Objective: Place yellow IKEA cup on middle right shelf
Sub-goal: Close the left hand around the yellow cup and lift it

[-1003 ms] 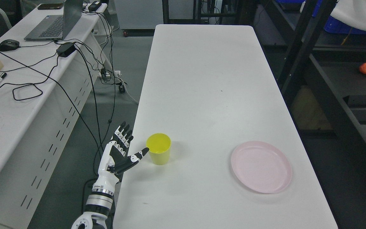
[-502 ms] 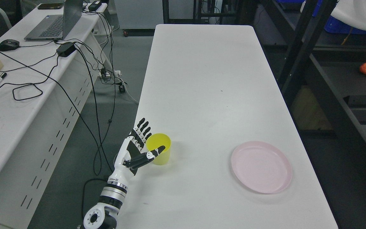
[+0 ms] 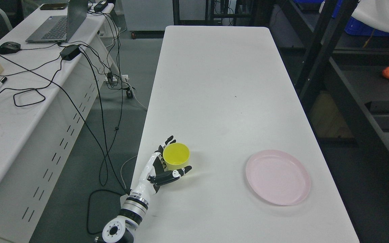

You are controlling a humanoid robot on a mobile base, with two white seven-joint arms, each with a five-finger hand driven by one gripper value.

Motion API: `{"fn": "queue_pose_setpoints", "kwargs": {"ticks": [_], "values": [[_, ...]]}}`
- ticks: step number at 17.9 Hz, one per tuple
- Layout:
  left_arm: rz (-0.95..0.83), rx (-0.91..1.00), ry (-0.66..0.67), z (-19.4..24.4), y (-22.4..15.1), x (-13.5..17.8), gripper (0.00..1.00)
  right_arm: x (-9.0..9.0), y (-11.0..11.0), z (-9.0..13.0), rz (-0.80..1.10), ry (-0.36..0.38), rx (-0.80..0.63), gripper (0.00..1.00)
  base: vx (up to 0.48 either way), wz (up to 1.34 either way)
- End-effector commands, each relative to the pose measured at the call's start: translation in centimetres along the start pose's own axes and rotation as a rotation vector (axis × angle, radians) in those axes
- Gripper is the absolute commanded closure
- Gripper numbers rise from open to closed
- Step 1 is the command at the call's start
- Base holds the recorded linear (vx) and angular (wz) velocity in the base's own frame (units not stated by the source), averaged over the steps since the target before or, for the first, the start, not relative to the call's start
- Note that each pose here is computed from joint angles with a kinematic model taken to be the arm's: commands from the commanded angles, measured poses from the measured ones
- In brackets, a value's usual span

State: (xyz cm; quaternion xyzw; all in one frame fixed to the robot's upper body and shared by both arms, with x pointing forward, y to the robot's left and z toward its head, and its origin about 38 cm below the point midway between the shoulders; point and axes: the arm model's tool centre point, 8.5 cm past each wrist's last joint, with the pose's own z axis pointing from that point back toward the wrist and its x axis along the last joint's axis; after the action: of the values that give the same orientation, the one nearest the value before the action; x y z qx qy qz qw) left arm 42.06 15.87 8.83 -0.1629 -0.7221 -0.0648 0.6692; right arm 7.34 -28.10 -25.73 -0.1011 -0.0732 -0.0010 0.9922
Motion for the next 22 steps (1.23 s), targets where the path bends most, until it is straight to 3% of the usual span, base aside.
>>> {"fn": "queue_pose_setpoints", "kwargs": {"ticks": [1, 2, 5, 6, 8, 10, 15, 22], "values": [[-0.067, -0.021, 0.079, 0.1, 0.0, -2.2, 0.05, -0.9, -1.0, -0.1, -0.003, 0.015, -0.013, 0.01, 0.0, 0.0], [-0.067, -0.021, 0.077, 0.1, 0.0, -2.2, 0.12, -0.9, -1.0, -0.1, -0.003, 0.015, -0.013, 0.01, 0.0, 0.0], [-0.062, 0.015, 0.028, 0.3, 1.3, -1.5, 0.45, -0.9, -1.0, -0.1, -0.003, 0.015, -0.013, 0.01, 0.0, 0.0], [-0.063, 0.024, -0.015, 0.5, 1.5, -1.2, 0.6, -0.9, -1.0, -0.1, -0.003, 0.015, -0.013, 0.01, 0.0, 0.0], [0.0, 0.055, -0.173, 1.2, 2.1, 0.0, 1.0, -0.9, -1.0, -0.1, -0.003, 0.015, -0.013, 0.01, 0.0, 0.0], [0.007, 0.063, -0.229, 1.4, 2.2, 1.0, 1.0, -0.9, -1.0, -0.1, -0.003, 0.015, -0.013, 0.01, 0.0, 0.0], [0.004, 0.04, -0.429, 3.7, 0.9, 6.9, 1.0, -0.9, -1.0, -0.1, -0.003, 0.015, -0.013, 0.01, 0.0, 0.0], [0.004, 0.011, -0.541, 5.6, -0.5, 9.2, 1.0, -0.9, -1.0, -0.1, -0.003, 0.015, -0.013, 0.01, 0.0, 0.0]]}}
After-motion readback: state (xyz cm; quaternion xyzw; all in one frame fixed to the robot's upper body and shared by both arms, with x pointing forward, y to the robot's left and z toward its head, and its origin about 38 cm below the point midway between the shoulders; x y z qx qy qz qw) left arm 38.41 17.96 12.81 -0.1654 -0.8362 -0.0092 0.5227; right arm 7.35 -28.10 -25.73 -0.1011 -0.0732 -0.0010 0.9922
